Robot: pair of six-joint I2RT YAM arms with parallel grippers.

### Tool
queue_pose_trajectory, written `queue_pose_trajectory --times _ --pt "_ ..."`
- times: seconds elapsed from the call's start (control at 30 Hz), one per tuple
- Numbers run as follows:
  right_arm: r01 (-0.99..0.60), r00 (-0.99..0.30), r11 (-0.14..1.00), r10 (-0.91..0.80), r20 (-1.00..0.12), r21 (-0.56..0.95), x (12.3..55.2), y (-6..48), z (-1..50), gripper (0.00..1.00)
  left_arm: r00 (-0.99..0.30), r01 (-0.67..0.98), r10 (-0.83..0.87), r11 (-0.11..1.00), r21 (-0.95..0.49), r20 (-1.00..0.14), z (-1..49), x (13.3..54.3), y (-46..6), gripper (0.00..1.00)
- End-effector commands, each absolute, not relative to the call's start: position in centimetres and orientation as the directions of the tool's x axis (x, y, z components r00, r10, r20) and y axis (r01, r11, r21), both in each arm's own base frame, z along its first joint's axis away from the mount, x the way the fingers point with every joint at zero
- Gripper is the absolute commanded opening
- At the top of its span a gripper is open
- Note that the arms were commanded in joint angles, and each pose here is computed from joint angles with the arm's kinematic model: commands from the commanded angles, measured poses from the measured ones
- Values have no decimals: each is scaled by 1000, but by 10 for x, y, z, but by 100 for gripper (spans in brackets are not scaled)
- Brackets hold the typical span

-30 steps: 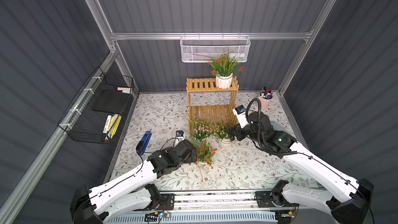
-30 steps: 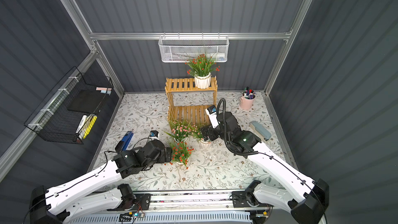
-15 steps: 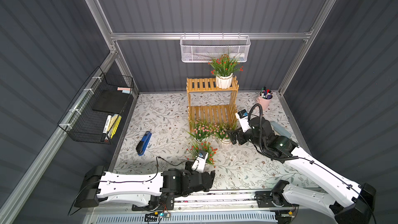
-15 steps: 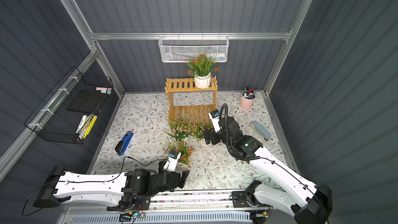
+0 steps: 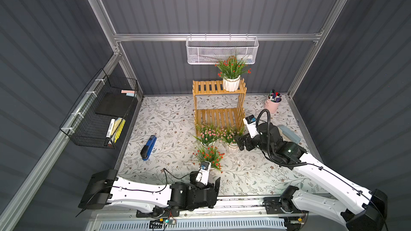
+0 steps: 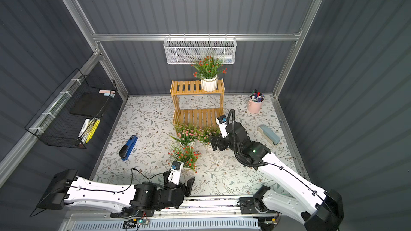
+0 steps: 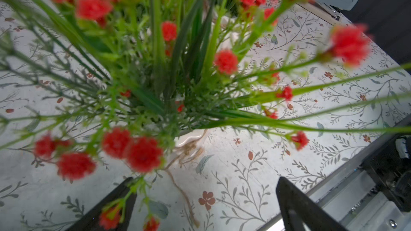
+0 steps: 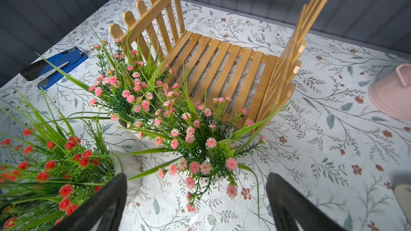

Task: Place the baby's breath potted plants on the rack by color
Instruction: Pick up the baby's breath potted plant from the center of the board.

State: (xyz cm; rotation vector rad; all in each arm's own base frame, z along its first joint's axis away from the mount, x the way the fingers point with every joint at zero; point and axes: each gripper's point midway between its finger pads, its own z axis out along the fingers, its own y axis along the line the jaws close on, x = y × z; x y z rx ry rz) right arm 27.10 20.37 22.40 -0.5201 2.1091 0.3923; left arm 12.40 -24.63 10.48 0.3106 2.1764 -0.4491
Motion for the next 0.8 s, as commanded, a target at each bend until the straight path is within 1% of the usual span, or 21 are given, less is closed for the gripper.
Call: queue_pose_trajectory --times 0.0,0.1,0.23,0.33,0.5,0.77 --pt "-495 -509 863 -193 -839 102 271 204 226 99 -560 355 -3 903 -243 -829 102 129 -243 99" --pt "-500 -516 860 -200 -833 103 271 206 222 99 -542 352 13 911 -213 -840 93 132 -237 100" --pt "-506 -526 856 -207 -825 108 273 210 216 99 -498 420 61 890 -179 -865 88 131 -242 100" --pt "-514 -529 851 -216 -821 107 276 215 214 99 -468 402 45 900 -168 -882 88 136 -233 100" --pt "-528 -538 841 -223 -813 118 279 221 216 99 -455 410 16 891 -193 -891 81 146 -225 100" --pt "-530 -539 842 -236 -808 107 280 222 221 99 -442 469 92 871 -143 -892 83 169 -244 100"
